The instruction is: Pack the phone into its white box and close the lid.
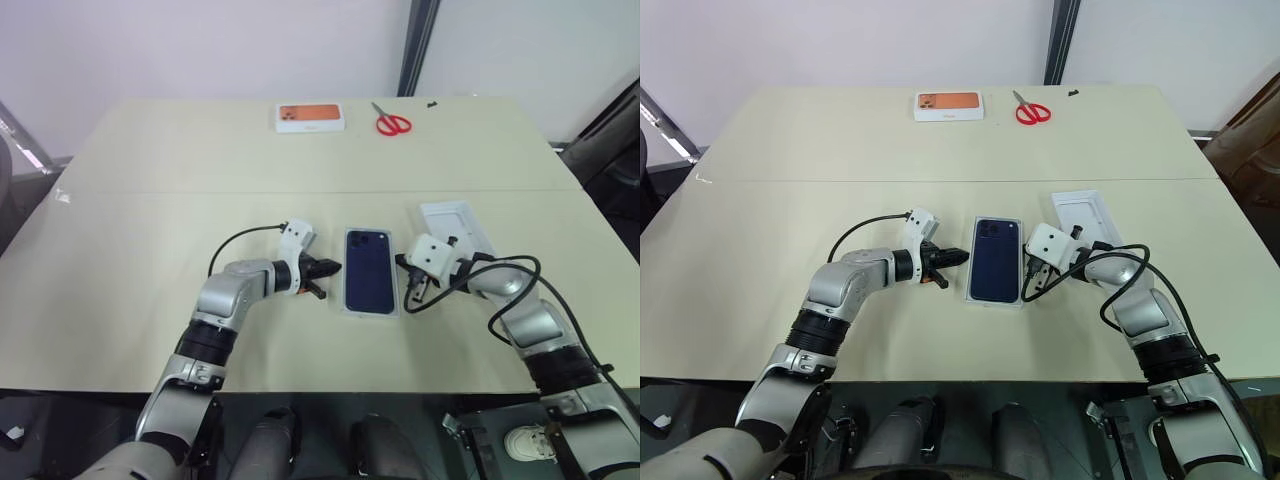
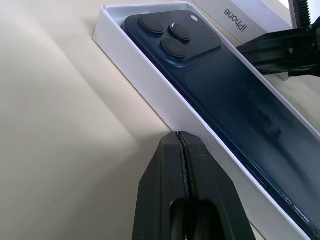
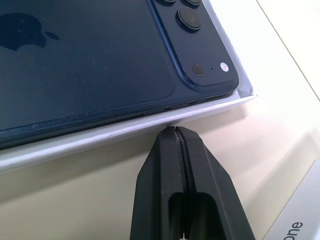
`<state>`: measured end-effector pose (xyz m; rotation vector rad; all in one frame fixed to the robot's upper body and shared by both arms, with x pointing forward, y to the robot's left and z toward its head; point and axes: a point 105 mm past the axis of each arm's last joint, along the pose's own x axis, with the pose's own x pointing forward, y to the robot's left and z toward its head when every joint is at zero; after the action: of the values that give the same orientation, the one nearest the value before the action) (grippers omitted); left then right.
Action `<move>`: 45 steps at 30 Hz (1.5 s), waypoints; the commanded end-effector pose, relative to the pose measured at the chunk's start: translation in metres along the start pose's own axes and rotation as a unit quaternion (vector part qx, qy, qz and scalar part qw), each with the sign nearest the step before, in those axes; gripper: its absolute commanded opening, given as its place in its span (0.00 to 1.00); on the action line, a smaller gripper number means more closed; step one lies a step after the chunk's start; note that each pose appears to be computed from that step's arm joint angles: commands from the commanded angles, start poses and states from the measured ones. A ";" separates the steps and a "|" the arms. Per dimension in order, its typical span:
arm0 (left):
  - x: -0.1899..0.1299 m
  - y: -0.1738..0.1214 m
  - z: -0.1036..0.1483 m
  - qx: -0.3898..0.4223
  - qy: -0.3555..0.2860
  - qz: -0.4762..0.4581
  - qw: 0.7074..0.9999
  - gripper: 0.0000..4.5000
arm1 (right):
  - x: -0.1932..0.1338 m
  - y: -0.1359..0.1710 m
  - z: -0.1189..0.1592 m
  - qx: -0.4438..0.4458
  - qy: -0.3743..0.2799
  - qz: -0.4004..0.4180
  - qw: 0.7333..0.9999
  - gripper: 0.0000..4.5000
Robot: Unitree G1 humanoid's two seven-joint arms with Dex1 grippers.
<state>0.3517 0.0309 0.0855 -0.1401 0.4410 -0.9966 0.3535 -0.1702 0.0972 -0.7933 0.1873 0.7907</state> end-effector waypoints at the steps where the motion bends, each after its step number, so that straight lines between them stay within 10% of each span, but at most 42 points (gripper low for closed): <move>1: 0.004 -0.009 0.008 0.014 -0.012 -0.020 1.000 0.01 | -0.007 -0.014 0.007 -0.015 -0.010 -0.022 1.000 0.00; 20: -0.021 0.013 0.015 0.031 -0.040 0.018 0.999 0.01 | -0.021 -0.035 0.015 0.013 -0.025 -0.049 0.998 0.00; 29: -0.064 0.022 0.036 0.110 -0.072 -0.008 0.991 0.86 | -0.044 -0.061 0.023 0.130 -0.009 -0.124 0.984 0.87; 45: -0.109 0.006 0.030 0.279 -0.121 -0.083 0.949 0.86 | -0.056 -0.038 0.001 0.283 0.116 -0.123 0.944 0.87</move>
<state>0.3212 0.1255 0.1298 0.1812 -0.0251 -1.1990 0.3376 -0.2198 0.1228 -0.3358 0.5183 0.3779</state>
